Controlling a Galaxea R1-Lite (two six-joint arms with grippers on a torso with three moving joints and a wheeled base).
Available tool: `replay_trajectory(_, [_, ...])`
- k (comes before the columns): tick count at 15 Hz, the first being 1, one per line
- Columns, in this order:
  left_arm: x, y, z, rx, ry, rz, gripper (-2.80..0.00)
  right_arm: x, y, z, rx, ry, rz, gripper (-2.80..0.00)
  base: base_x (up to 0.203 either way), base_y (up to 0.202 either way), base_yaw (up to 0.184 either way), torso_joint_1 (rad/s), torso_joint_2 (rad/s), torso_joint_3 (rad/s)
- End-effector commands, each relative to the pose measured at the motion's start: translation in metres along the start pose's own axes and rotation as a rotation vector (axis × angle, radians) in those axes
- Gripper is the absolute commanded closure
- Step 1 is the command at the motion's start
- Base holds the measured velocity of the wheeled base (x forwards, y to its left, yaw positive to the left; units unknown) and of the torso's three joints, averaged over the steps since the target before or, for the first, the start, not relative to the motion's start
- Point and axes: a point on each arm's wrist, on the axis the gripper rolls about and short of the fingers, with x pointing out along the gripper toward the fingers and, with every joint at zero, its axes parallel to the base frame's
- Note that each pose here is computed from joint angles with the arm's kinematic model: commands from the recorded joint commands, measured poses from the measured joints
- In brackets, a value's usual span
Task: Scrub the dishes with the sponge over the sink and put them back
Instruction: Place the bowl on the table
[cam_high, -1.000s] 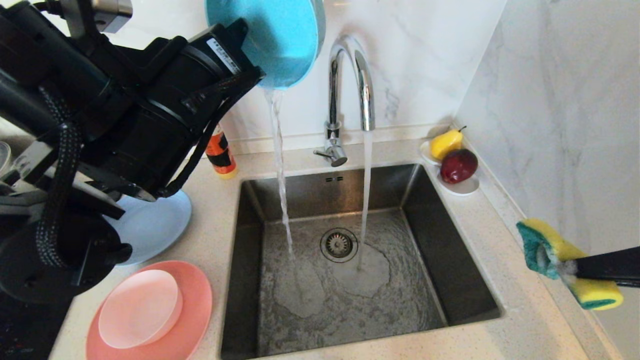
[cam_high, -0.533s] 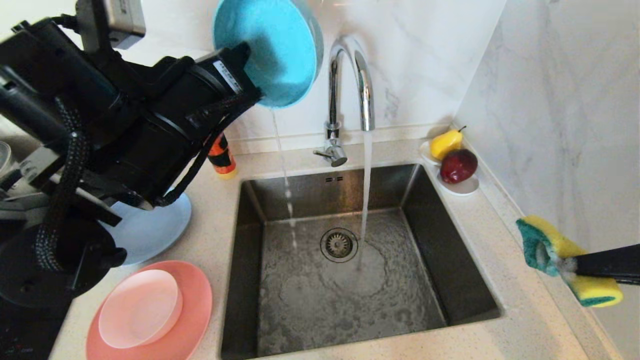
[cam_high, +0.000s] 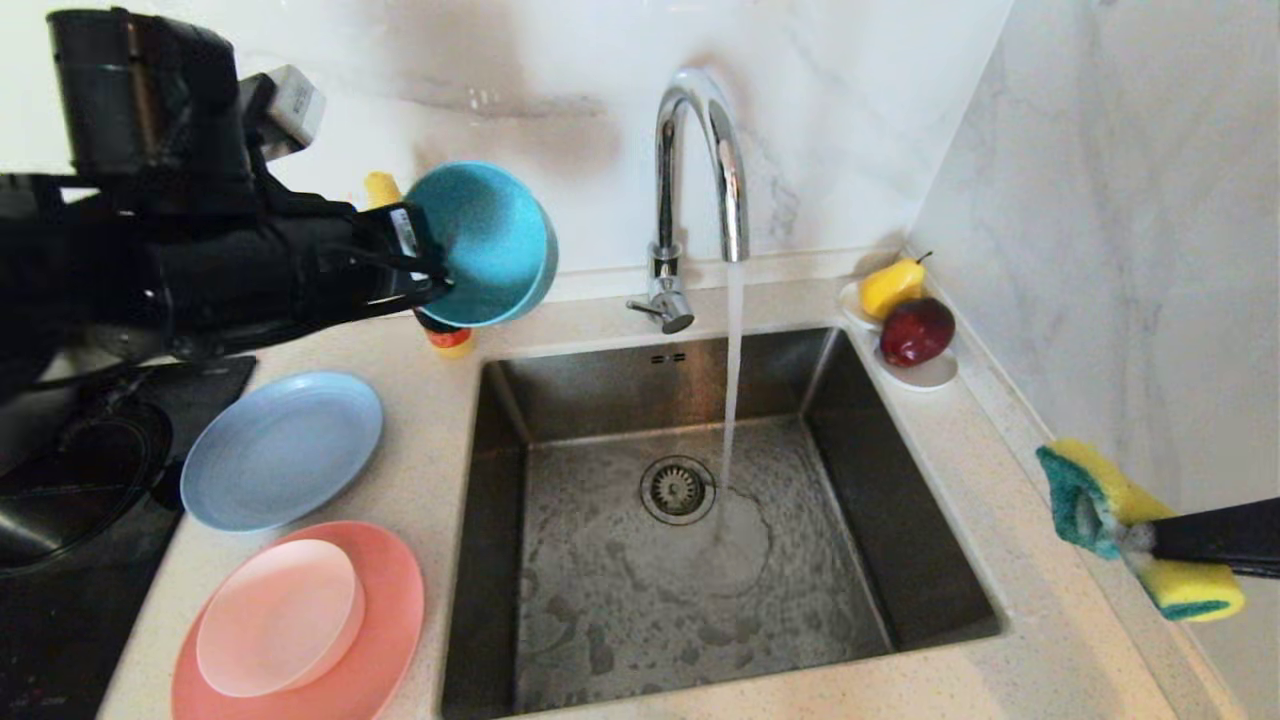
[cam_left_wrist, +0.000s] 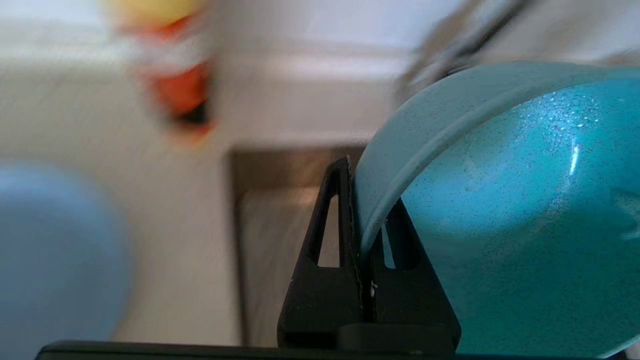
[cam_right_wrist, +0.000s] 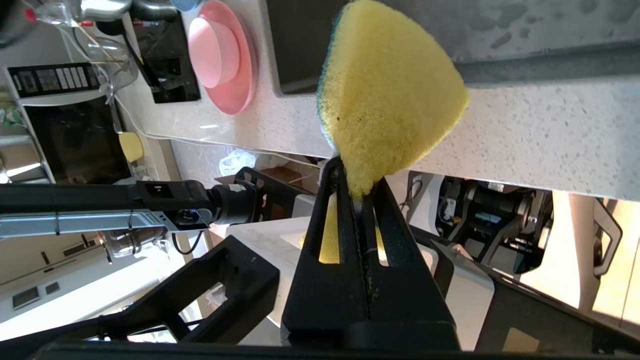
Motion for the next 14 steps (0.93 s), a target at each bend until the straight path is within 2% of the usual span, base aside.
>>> replay_trajectory(1, [-0.009, 0.034, 0.011, -0.12, 0.269, 0.218, 0.0, 0.002, -0.002, -0.001, 0.012, 0.012, -0.008, 0.0, 0.0, 0.0, 0.0, 0.0, 0.0, 0.0])
replay_trajectory(3, [-0.014, 0.074, 0.025, -0.254, 0.286, 0.388, 0.0, 0.003, -0.004, 0.0, 0.02, 0.01, -0.017, 0.0, 0.0, 0.0, 0.0, 0.0, 0.0, 0.0])
replay_trajectory(8, [-0.032, 0.173, 0.039, -0.546, 0.179, 0.737, 0.0, 0.006, -0.008, -0.001, 0.025, 0.018, -0.031, 0.0, 0.0, 0.0, 0.0, 0.0, 0.0, 0.0])
replay_trajectory(9, [-0.036, 0.195, 0.04, -0.604, 0.155, 0.791, 0.0, 0.007, -0.008, -0.001, 0.024, 0.019, -0.032, 0.0, 0.0, 0.0, 0.0, 0.0, 0.0, 0.0])
replay_trajectory(11, [-0.043, 0.239, 0.04, -0.74, 0.117, 0.84, 0.0, 0.008, -0.008, 0.0, 0.021, 0.019, -0.032, 0.0, 0.0, 0.0, 0.0, 0.0, 0.0, 0.0])
replay_trajectory(14, [-0.041, 0.292, 0.027, -0.858, 0.123, 0.918, 0.0, 0.009, -0.009, 0.0, 0.02, 0.021, -0.031, 0.0, 0.0, 0.0, 0.0, 0.0, 0.0, 0.0])
